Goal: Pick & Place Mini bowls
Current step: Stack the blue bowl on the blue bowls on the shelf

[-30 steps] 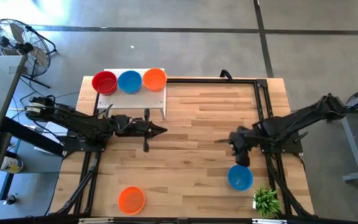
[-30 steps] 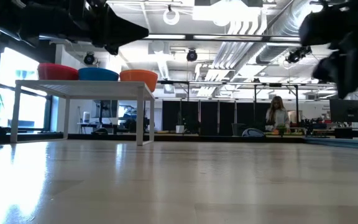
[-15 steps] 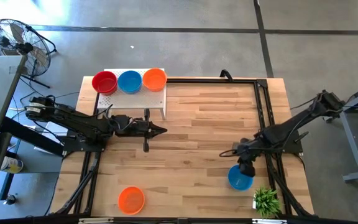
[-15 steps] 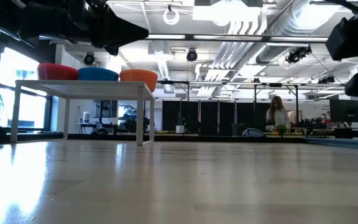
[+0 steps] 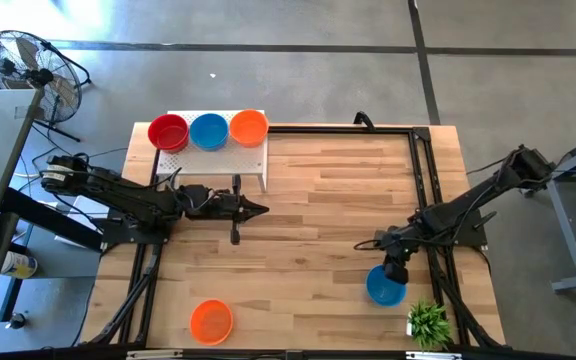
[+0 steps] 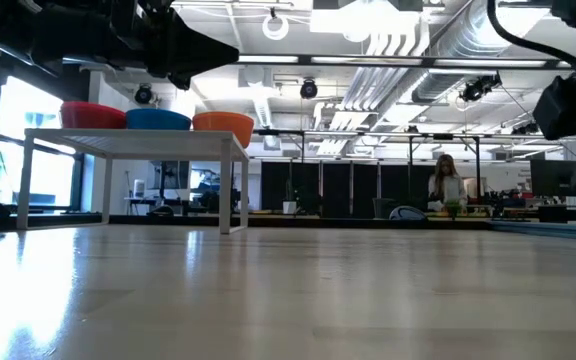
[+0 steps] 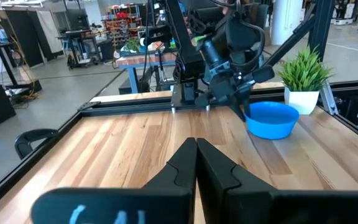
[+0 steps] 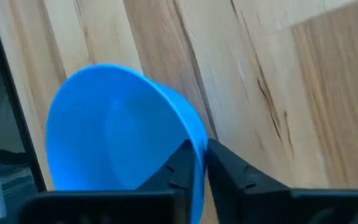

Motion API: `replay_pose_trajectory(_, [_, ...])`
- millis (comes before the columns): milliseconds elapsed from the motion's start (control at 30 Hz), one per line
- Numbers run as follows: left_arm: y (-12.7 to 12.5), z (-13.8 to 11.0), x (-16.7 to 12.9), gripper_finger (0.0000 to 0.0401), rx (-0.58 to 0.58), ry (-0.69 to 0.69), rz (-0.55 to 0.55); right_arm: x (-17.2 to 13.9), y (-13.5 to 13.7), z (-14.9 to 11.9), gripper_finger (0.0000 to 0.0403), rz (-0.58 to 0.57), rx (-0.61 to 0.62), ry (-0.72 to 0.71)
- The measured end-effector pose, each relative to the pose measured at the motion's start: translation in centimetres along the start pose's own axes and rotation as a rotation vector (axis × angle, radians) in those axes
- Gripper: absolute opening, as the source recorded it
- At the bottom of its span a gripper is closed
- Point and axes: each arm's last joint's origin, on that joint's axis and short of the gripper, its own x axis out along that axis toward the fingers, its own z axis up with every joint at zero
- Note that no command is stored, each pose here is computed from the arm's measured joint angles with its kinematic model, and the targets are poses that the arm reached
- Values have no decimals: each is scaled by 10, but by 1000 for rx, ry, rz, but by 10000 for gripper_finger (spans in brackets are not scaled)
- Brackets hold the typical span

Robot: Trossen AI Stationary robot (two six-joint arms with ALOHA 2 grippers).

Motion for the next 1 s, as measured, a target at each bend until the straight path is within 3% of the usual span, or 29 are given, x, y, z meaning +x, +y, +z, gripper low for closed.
replay_pose_trajectory(100, [0,0,0,1,0,-1,0,-1,1,6,6,40,37,-23])
replay_pose_trajectory(333, [0,0,0,1,0,-1,1,-11,3,27,3,90,166,-132])
replay_pose_trajectory(500, [0,0,0,1,-1,-2,1,-29,4,58,5,27,230,-334])
replay_pose_trajectory(633, [0,1,0,1,-1,-5,3,-29,-2,88,3,-92,241,-405])
replay_pose_trajectory(800, [0,1,0,1,-2,-11,9,-8,-11,141,5,-212,160,-417])
replay_pose_trajectory(1000, [0,1,0,1,-2,-11,9,13,-14,212,2,-209,25,-484])
